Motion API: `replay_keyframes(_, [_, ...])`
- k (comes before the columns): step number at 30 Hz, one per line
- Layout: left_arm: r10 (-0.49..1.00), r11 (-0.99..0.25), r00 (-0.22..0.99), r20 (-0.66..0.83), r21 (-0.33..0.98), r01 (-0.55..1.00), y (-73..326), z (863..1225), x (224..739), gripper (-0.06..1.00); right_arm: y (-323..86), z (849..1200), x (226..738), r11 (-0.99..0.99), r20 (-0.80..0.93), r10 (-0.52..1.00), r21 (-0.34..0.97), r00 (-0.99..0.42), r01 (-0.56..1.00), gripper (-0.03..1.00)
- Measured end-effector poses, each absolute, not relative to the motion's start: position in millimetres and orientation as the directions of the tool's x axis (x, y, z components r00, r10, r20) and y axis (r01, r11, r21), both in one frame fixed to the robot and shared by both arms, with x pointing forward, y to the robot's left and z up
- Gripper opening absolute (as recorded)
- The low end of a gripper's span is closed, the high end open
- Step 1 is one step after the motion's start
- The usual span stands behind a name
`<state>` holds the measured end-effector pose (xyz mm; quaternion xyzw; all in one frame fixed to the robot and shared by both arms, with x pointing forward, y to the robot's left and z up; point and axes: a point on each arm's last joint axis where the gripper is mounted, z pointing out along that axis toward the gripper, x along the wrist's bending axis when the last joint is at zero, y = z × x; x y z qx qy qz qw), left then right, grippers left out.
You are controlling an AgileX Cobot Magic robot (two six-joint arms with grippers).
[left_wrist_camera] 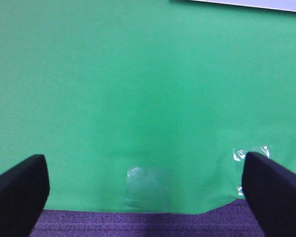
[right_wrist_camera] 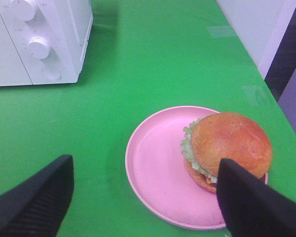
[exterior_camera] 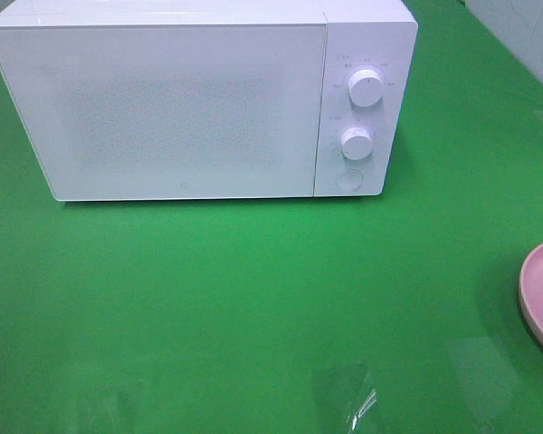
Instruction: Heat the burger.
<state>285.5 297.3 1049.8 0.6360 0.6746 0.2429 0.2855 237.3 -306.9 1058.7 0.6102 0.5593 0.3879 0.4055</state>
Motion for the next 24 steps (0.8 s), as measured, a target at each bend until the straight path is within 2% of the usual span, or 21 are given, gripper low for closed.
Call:
replay_keyframes(6, [0.997, 0.069, -0.020, -0.073, 0.757, 0.650, 296, 1053, 271, 0.98, -307, 1059, 237, -0.046, 0.020, 0.997, 0.929, 0.073, 0.368, 0.76])
replay_keyframes(14, [0.998, 0.058, -0.003, -0.063, 0.891, 0.450, 294, 1056, 233, 0.98, -307, 1059, 237, -0.046, 0.020, 0.997, 0.929, 0.073, 0.368, 0.76])
replay_keyframes(24, [0.998, 0.057, -0.003, -0.063, 0.895, 0.442, 294, 1056, 231, 0.98, -307, 1059, 237, -0.046, 0.020, 0.997, 0.929, 0.073, 0.368, 0.76])
